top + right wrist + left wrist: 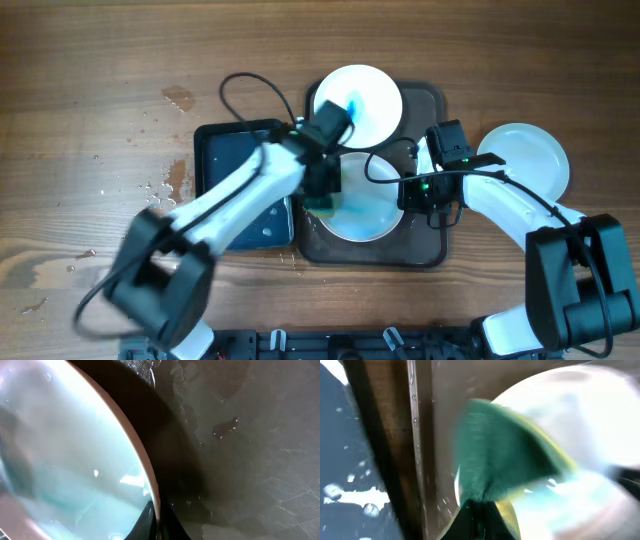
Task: Clean dirty plates on tray and stack at the side
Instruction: 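Scrub the plate with the sponge, then return sponge to black tray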
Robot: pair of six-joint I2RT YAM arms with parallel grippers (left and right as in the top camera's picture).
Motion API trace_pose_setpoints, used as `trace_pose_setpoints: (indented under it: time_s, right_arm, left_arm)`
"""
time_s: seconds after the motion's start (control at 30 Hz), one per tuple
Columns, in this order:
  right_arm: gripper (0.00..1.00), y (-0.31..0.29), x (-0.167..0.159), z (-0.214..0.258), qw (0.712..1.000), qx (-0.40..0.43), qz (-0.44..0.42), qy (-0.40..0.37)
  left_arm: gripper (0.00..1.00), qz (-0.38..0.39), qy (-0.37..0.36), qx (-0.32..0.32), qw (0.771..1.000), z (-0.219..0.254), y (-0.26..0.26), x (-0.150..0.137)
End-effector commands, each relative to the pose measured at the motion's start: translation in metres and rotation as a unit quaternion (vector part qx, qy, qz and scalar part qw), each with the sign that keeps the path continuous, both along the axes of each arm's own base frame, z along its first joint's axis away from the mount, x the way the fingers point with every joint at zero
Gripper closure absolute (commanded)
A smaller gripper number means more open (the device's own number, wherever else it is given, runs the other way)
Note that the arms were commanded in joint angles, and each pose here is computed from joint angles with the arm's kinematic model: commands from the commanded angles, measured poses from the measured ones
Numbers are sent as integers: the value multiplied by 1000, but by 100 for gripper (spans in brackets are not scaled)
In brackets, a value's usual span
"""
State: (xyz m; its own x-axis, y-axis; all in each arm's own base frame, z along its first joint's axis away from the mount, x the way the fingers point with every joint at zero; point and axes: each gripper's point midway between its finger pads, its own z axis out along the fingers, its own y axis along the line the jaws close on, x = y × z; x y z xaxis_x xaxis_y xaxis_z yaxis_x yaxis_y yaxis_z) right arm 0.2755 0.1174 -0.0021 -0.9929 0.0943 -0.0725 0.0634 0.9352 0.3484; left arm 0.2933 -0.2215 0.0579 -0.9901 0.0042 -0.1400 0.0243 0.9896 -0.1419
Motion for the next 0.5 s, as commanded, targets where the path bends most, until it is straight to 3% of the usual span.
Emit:
trace_pose_setpoints:
  time_s: [0.0, 0.1, 0.17, 0.2, 0.23, 0.27, 0.43, 0.47]
  right_arm:
    - [96, -17, -13, -20, 999, -47, 3, 23]
    - [96, -16, -11, -20, 999, -46, 4, 21]
    - [95, -15, -4, -19, 999, -43, 3, 6]
    - [87, -13, 1, -18, 999, -40, 3, -5]
    - [83, -13, 5, -17, 999, -38, 2, -14]
    - [96, -10, 8, -16, 999, -32, 2, -20]
    - [96, -6, -4, -8, 1000, -15, 5, 0]
    - [96, -7, -4, 1, 1000, -16, 7, -8]
  left_arm:
    - [96, -33, -55, -125, 990, 86, -6, -5]
    - [96, -10, -82, -105, 991, 113, 37, -8]
    - [96, 67, -79, 4, 995, 105, 107, -5]
    - [96, 95, -70, 46, 992, 94, 134, -5]
    - [96, 115, -59, 57, 990, 79, 148, -6]
    - [96, 144, -42, 64, 987, 46, 167, -9]
    - [96, 161, -8, 31, 986, -11, 170, -23]
    - [83, 162, -15, 23, 986, -10, 167, -19]
